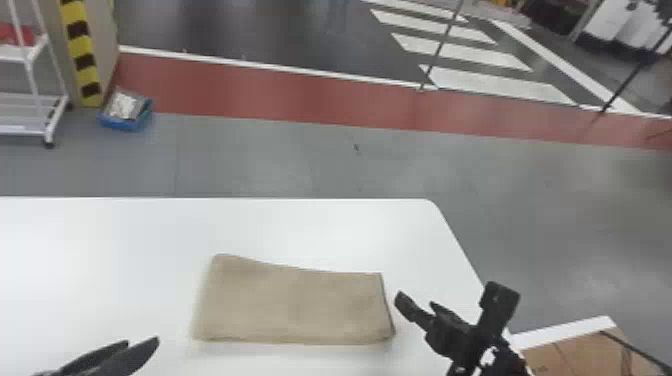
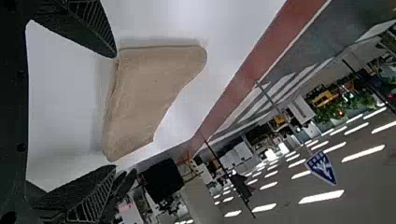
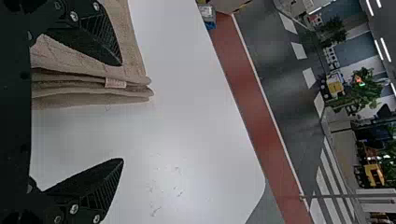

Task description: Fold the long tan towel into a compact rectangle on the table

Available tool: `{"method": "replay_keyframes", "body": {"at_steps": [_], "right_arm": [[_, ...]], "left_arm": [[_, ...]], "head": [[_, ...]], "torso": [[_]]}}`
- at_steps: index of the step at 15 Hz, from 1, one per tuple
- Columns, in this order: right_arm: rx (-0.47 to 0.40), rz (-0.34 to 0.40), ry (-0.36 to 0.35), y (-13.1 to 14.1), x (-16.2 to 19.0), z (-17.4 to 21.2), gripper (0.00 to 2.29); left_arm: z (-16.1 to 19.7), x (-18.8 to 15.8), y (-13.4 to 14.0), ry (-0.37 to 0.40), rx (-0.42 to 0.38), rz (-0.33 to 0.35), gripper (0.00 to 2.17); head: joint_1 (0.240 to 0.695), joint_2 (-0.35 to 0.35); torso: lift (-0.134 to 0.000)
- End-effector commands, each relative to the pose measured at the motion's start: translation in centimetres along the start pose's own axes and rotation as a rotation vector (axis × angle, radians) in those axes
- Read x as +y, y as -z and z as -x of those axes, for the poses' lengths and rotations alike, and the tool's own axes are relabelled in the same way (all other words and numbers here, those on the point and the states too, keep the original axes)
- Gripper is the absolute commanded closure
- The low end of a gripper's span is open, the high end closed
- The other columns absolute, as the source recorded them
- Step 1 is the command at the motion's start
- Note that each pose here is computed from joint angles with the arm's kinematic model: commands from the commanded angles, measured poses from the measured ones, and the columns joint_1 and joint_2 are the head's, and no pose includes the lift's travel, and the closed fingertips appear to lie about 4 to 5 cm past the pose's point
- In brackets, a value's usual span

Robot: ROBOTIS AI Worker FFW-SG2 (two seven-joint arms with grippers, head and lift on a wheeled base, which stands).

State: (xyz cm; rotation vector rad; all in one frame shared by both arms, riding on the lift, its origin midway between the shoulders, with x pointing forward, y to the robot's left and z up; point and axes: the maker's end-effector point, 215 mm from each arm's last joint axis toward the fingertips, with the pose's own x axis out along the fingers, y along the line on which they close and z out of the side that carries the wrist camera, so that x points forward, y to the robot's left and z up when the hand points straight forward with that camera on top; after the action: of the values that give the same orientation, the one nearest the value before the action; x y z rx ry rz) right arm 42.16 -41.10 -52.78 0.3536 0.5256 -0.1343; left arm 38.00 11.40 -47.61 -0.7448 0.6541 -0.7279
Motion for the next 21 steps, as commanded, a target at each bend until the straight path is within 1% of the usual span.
{"method": "replay_keyframes", "body": {"at_steps": [1, 3, 4, 5, 6, 7, 8, 9, 10, 13, 14, 17, 19, 21], "right_arm": [[-0.001, -0.014, 0.017, 0.4, -1.0, 0.3, 0.22], [-0.04, -0.018, 0.01, -0.8, -1.7, 0.6, 0.47], [-0.047, -0.022, 0.01, -1.0, -1.9, 0.7, 0.55], [-0.054, -0.027, 0.01, -1.2, -2.1, 0.8, 0.59], [-0.079, -0.02, 0.011, -2.2, -2.1, 0.8, 0.67], [-0.075, -0.024, 0.009, -2.0, -2.1, 0.7, 1.13], [-0.073, -0.025, 0.013, -1.9, -2.3, 0.4, 1.65], [-0.088, -0.007, 0.019, -2.4, -2.3, 0.0, 1.93], [-0.094, 0.019, 0.027, -2.6, -2.4, -0.5, 1.98], [-0.109, 0.119, 0.04, -3.0, -1.8, -2.2, 1.98], [-0.12, 0.151, 0.046, -3.2, -1.6, -2.7, 1.98], [-0.105, 0.173, 0.063, -2.4, -1.8, -4.1, 1.98], [-0.09, 0.202, 0.075, -2.2, -1.9, -4.9, 1.98], [-0.061, 0.222, 0.072, -1.8, -1.2, -6.1, 1.98]], "left_arm": [[-1.7, -0.3, -0.7, -0.018, -0.034, -0.141, 0.06], [-2.6, -1.2, -0.9, -0.001, -0.048, -0.177, 0.09], [-3.0, -1.5, -0.9, 0.003, -0.054, -0.196, 0.09], [-3.6, -1.9, -0.6, 0.004, -0.052, -0.226, 0.09], [-4.5, -2.3, -0.1, -0.007, -0.049, -0.285, 0.09], [-5.2, -3.0, 0.1, -0.001, -0.053, -0.334, 0.09], [-5.9, -3.7, 0.5, 0.008, -0.053, -0.361, 0.09], [-6.5, -4.2, 0.7, 0.016, -0.054, -0.369, 0.09], [-7.0, -4.5, 1.0, 0.025, -0.046, -0.369, 0.09], [-8.0, -4.7, 1.3, 0.035, -0.032, -0.392, 0.09], [-8.2, -4.6, 1.5, 0.037, -0.027, -0.389, 0.09], [-8.2, -4.4, 0.7, 0.034, -0.048, -0.404, 0.08], [-8.3, -4.1, 0.2, 0.031, -0.052, -0.408, 0.08], [-8.3, -3.9, -0.3, 0.028, -0.058, -0.407, 0.08]], "head": [[0.695, -0.35], [0.695, -0.35], [0.695, -0.35], [0.695, -0.35], [0.695, -0.35], [0.695, -0.35], [0.695, -0.35], [0.695, -0.35], [0.695, -0.35], [0.695, -0.35], [0.695, -0.35], [0.695, -0.35], [0.695, -0.35], [0.695, -0.35]], "torso": [[0.0], [0.0], [0.0], [0.0], [0.0], [0.0], [0.0], [0.0], [0.0], [0.0], [0.0], [0.0], [0.0], [0.0]]}}
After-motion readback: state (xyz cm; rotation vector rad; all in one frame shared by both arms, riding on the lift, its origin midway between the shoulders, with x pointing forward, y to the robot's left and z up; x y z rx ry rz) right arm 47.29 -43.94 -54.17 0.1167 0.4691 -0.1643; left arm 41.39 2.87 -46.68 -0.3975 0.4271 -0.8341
